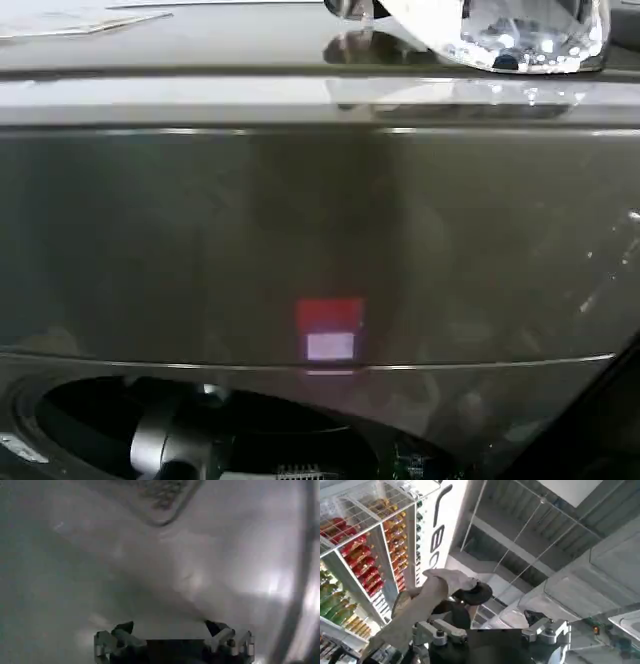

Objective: Grasp the clothes from the dryer.

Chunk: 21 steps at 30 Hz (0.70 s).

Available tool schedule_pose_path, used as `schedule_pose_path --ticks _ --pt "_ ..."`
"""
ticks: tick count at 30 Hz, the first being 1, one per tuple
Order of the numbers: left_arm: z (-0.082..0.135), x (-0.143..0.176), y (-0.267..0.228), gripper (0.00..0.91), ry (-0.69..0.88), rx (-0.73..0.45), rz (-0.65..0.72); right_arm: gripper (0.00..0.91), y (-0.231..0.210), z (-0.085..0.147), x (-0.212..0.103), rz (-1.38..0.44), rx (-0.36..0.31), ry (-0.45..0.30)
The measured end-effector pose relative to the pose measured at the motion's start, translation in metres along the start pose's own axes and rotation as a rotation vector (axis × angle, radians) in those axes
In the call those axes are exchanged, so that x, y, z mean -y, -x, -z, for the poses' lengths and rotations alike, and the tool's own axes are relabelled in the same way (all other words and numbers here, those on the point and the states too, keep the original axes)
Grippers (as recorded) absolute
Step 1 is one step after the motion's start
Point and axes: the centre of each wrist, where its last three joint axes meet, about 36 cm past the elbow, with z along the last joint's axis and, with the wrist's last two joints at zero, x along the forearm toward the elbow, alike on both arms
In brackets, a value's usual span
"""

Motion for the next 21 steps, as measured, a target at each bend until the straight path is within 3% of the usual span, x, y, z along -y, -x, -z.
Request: schedule_pose_path --ticks 9,21 --pt "0.0031 -0.0061 0.0037 0.907 0.32 -0.039 -0.19 0.907 0.0002 -0.0024 0.0032 0.001 0.007 0.001" --pt "0.0043 -0.0048 0.0019 0.907 0.521 -0.118 -0.403 0.907 0.0009 -0.0037 0.0005 0.007 0.011 0.006"
